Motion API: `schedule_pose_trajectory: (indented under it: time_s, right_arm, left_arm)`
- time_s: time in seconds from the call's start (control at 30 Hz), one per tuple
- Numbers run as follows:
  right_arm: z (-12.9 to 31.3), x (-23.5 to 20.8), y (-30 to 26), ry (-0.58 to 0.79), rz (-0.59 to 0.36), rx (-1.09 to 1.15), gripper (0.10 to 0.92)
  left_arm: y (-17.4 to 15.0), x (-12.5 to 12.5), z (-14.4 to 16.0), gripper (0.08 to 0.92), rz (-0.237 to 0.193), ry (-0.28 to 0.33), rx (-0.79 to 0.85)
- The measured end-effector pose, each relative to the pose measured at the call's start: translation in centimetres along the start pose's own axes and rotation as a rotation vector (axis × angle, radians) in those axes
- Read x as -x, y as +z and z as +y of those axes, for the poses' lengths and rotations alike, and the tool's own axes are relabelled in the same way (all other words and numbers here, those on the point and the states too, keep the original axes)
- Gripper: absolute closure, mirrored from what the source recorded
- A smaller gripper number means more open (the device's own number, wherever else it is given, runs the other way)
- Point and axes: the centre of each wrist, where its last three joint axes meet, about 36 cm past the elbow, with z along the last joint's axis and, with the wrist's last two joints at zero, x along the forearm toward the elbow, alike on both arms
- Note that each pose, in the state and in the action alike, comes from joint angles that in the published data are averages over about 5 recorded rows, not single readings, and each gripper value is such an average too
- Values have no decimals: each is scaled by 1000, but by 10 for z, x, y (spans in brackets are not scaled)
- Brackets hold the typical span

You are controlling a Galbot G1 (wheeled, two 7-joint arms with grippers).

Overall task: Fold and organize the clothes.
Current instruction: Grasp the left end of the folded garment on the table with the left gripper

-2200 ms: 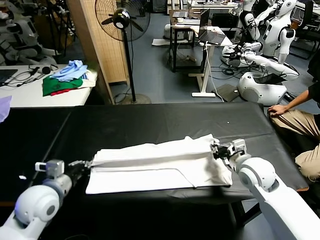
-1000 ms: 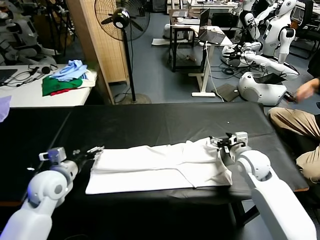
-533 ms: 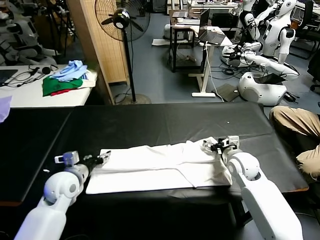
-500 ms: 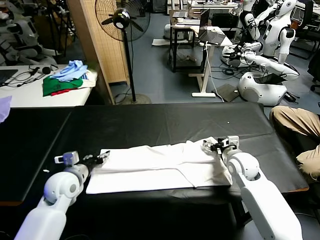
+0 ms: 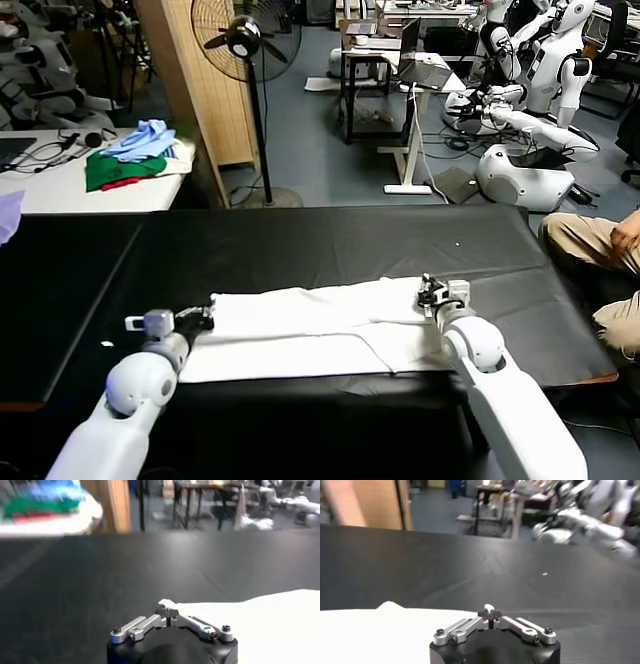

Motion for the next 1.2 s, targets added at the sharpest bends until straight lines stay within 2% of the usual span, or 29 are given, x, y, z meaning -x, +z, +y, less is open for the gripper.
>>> schedule_pose_trajectory:
  time_s: [0.07,0.13,0.4,0.5,0.6,0.77,0.93,1.2]
  right_arm:
    - [-1,-3,0,-6,-3,2,856]
    - [-3,-8,-1,-12,-9,4,772]
    - [-20,-39,-10,-32,-48,22,356]
    - [-24,-52,-14,-39,-63,29,251]
    - [-25,-64,-17,-48,-77,38,228]
    - [-21,-76,-20,-68,-95,46,224]
    - [-19,-84,-23,-84,-107,46,224]
    - [-20,-91,-27,-95,-125,39,224]
  left_arm:
    - [-2,3,0,846,-11,-7,7]
    - [-5,4,1,786,-21,-10,10]
    - [-15,0,15,347,-42,-20,7]
    - [-19,-4,23,242,-37,-21,-11]
    - [-22,-11,30,206,-21,-18,-43]
    - [-19,-32,29,201,14,9,-140]
    - [5,-50,18,201,28,16,-150]
    - [37,-60,1,222,61,6,-114]
